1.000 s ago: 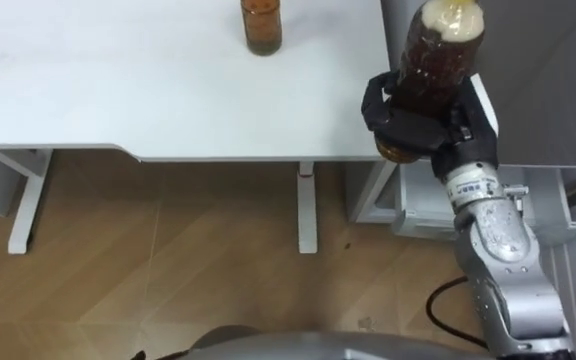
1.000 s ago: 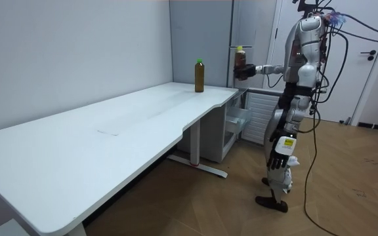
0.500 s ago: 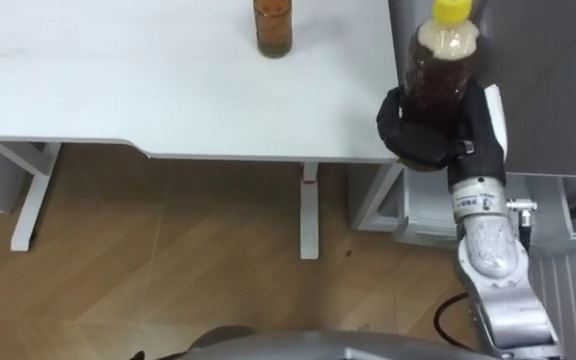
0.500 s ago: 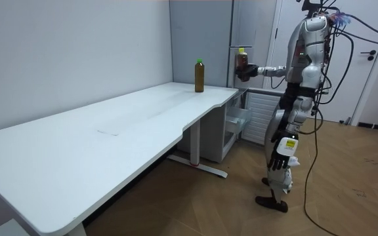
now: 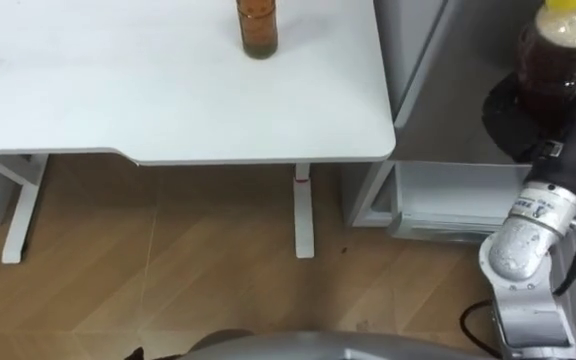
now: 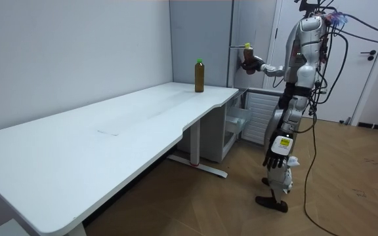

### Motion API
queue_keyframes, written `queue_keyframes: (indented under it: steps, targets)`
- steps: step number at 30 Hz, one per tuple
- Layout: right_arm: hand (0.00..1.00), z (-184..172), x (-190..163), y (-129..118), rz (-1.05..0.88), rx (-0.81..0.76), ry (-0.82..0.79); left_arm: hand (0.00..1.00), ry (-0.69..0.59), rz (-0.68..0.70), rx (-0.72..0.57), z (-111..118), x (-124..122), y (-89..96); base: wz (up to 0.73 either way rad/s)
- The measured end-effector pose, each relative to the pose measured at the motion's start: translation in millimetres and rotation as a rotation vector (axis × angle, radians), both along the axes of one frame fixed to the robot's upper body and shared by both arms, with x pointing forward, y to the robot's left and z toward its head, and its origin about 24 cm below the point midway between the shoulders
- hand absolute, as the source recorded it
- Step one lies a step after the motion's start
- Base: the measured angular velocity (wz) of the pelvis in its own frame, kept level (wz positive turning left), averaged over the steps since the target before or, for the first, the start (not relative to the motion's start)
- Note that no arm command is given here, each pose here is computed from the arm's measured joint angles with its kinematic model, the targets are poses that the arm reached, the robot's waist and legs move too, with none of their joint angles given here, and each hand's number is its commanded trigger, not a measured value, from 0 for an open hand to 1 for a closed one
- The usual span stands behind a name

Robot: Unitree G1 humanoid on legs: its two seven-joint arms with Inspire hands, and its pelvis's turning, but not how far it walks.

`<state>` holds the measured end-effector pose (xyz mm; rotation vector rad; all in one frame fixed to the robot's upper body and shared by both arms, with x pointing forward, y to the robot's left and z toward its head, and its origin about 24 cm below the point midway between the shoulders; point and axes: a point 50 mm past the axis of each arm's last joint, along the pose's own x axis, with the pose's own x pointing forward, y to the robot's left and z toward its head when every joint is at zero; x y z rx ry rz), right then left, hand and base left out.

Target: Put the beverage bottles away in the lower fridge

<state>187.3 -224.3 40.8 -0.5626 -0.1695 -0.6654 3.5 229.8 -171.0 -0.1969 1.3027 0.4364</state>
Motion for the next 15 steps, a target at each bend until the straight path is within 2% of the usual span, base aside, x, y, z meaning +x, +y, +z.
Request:
queue_keyframes:
  steps: [9,15]
  targets:
    - [1.0,3.6,-4.0,-5.5,-0.087,0.065,-0.09,0.0,0.006,-0.056,0.008,0.2,3.3,0.5,0.0]
    - [1.0,-8.5,-5.9,-14.2,-0.142,0.298,-0.085,0.0,0.009,-0.062,0.027,0.3,4.2,0.7,-0.09]
